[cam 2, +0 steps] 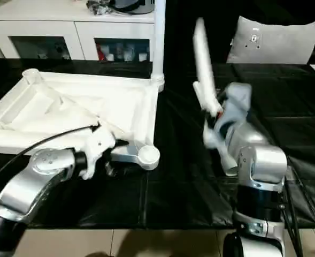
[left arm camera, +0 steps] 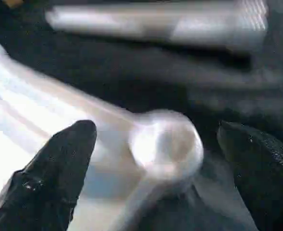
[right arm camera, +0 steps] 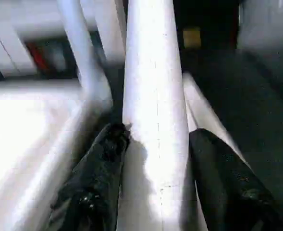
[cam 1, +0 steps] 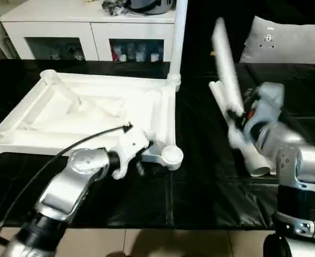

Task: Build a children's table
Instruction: Pick table leg

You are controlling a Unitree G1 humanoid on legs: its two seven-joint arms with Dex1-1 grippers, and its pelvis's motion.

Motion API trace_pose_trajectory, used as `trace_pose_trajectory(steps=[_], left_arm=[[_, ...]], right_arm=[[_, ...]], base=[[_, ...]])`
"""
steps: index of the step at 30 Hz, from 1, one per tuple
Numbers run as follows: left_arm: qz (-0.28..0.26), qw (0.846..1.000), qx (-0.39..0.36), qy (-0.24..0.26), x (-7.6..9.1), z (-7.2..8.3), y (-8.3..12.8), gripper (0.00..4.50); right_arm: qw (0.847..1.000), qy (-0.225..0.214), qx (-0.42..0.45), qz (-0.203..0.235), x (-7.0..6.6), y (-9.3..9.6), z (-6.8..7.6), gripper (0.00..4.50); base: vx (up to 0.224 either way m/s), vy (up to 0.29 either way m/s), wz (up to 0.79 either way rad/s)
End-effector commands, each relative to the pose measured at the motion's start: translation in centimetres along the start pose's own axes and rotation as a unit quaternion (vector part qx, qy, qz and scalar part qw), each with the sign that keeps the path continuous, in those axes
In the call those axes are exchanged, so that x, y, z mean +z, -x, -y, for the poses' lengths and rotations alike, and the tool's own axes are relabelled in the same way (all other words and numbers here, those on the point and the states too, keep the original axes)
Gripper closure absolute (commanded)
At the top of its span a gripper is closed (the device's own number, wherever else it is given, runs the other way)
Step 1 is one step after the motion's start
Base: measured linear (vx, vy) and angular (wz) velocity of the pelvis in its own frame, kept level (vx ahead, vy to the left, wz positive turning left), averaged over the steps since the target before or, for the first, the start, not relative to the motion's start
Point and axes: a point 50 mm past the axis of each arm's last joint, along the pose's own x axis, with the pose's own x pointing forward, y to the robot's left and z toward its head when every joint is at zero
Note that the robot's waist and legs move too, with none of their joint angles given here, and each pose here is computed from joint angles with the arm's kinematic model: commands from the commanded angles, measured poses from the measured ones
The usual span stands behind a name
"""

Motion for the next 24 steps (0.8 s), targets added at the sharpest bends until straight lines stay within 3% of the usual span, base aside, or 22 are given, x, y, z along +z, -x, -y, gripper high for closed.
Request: trace_pose_trajectory(steps=[1,4,5,7,8,10,13,16,19,24], left_arm=[[0.044,0.998,0.042,0.017,1.3,-1.2,-0.1,0.00],[0.105,0.989,0.087,0.057,3.1,-2.3,-0.7,0.00],[0.140,0.981,0.108,0.083,4.3,-3.0,-0.9,0.00],[0.164,0.973,0.117,0.109,5.1,-3.5,-1.1,0.00],[0.193,0.963,0.118,0.145,6.1,-3.8,-1.3,0.00],[0.247,0.940,0.096,0.216,7.7,-4.0,-1.7,0.00],[0.284,0.913,0.070,0.283,9.0,-4.3,-2.3,0.00],[0.305,0.893,0.039,0.329,10.2,-4.1,-3.1,0.00],[0.307,0.888,0.017,0.343,10.6,-3.7,-3.4,0.00],[0.296,0.886,0.001,0.356,10.8,-3.1,-3.7,0.00]], right_arm=[[0.999,-0.024,0.011,0.047,1.1,-0.2,-0.2,2.70],[0.987,-0.103,0.108,0.054,1.0,0.0,-1.6,2.70],[0.974,-0.136,0.162,0.078,1.0,0.3,-2.3,2.70],[0.963,-0.166,0.192,0.095,1.0,0.4,-2.7,2.70],[0.948,-0.199,0.223,0.111,0.9,0.6,-3.1,2.70],[0.933,-0.225,0.257,0.115,0.4,0.9,-3.4,2.70],[0.931,-0.221,0.272,0.105,-0.2,1.0,-3.5,2.70],[0.913,-0.229,0.324,0.099,-0.6,1.6,-4.1,2.70],[0.900,-0.229,0.360,0.091,-0.8,2.2,-4.7,2.70],[0.892,-0.230,0.382,0.077,-1.5,2.5,-5.2,2.70]], base=[[0.000,0.000,0.00],[0.000,0.000,0.00],[0.000,0.000,0.00],[0.000,0.000,0.00],[0.000,0.000,0.00],[0.000,0.000,0.00],[0.000,0.000,0.00],[0.000,0.000,0.00],[0.000,0.000,0.00],[0.000,0.000,0.00]])
